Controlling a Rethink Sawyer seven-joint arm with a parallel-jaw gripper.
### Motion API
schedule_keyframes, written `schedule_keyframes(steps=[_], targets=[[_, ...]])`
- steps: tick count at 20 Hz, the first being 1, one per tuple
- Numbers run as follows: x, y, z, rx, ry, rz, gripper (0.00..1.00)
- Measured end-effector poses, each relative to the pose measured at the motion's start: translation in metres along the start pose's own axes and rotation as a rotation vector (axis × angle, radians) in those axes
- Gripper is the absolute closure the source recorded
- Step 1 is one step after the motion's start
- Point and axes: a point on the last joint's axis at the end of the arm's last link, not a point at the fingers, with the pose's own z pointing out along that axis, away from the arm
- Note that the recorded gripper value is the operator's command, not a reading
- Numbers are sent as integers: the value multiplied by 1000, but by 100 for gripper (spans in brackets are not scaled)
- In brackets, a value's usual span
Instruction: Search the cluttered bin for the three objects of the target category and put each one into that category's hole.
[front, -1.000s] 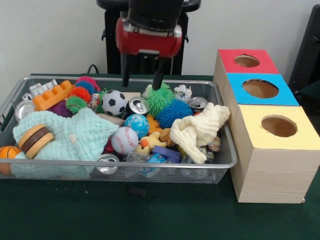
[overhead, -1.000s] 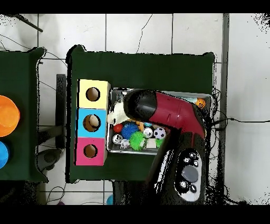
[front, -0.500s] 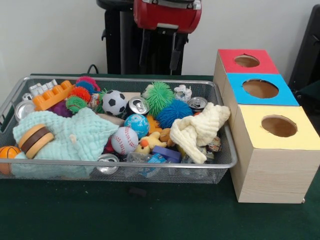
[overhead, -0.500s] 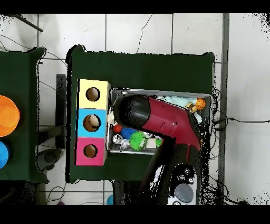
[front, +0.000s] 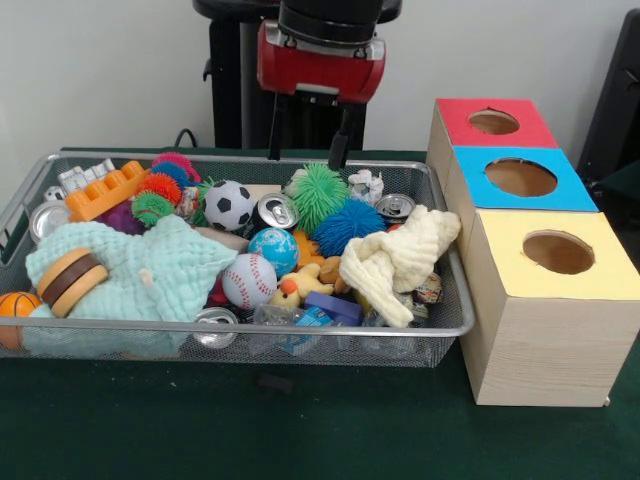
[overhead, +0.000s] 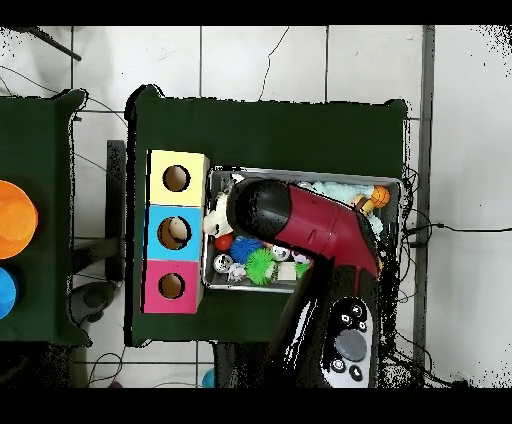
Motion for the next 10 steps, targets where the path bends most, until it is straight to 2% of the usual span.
schedule_keyframes(steps=[10], targets=[[6, -1, 30, 19, 39, 90, 0]])
